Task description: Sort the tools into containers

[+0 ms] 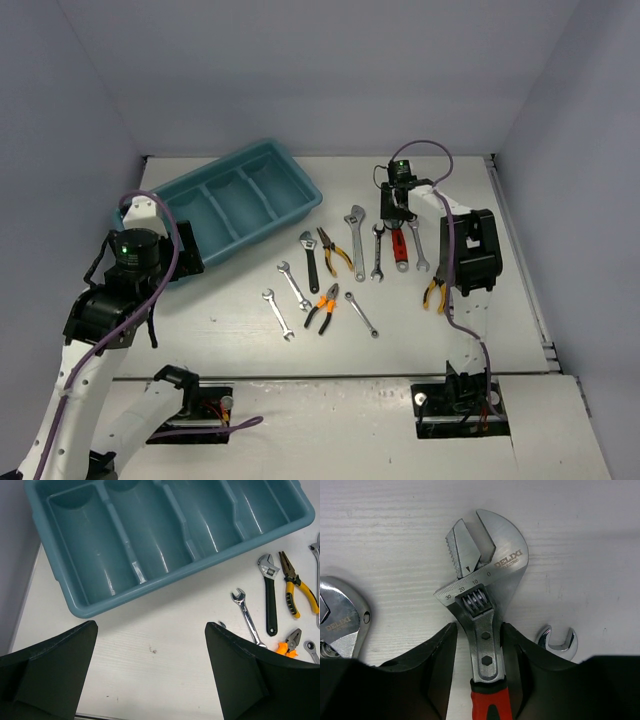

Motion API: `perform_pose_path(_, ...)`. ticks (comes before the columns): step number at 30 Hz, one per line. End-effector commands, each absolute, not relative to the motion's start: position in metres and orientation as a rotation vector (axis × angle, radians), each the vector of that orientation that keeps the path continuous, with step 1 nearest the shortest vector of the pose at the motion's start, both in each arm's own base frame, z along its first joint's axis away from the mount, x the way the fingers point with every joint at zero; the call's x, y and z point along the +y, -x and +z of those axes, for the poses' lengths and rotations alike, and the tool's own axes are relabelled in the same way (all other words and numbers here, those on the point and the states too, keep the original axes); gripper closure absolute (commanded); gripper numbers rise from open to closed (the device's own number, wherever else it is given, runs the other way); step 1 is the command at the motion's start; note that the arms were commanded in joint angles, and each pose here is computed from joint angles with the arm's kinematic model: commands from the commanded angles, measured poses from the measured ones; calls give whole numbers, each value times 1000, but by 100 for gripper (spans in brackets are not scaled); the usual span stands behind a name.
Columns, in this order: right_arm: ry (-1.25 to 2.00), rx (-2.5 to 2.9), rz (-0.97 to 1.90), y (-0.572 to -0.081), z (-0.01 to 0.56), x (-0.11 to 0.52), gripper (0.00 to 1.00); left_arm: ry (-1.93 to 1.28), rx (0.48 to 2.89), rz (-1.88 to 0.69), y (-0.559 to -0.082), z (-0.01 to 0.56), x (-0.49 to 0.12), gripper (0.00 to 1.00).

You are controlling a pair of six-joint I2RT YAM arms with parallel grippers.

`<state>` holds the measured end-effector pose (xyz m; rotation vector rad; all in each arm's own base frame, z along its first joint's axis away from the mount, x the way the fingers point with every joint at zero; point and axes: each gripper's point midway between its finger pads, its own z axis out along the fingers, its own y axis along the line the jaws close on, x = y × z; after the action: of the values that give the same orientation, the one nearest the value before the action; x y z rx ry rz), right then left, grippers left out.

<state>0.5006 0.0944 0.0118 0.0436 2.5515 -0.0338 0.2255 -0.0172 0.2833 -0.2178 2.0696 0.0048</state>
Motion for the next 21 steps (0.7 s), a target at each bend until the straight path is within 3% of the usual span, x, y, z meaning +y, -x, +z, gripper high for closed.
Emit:
perform_pose_path(1, -52, 2648, -47, -482, -19, 89, 64, 226, 2026, -18, -231, 296, -20, 14)
perform_pose_path(4, -59, 2669, -29, -476, -24, 87, 76, 229, 2018, -16, -231, 298, -19, 14)
perform_pose_path(5, -67, 2676, -32, -474, -27, 85, 90, 229, 2022, -20, -231, 298, -20, 14)
perform_pose_path(7, -80, 2672, -33, -474, -24, 82, 99, 229, 2027, -30, -233, 297, -22, 14)
perform_pose_path(21, -21, 2380, -66, -507, 86, 90, 100, 220, 2045, -211, -264, 306, -58, 14)
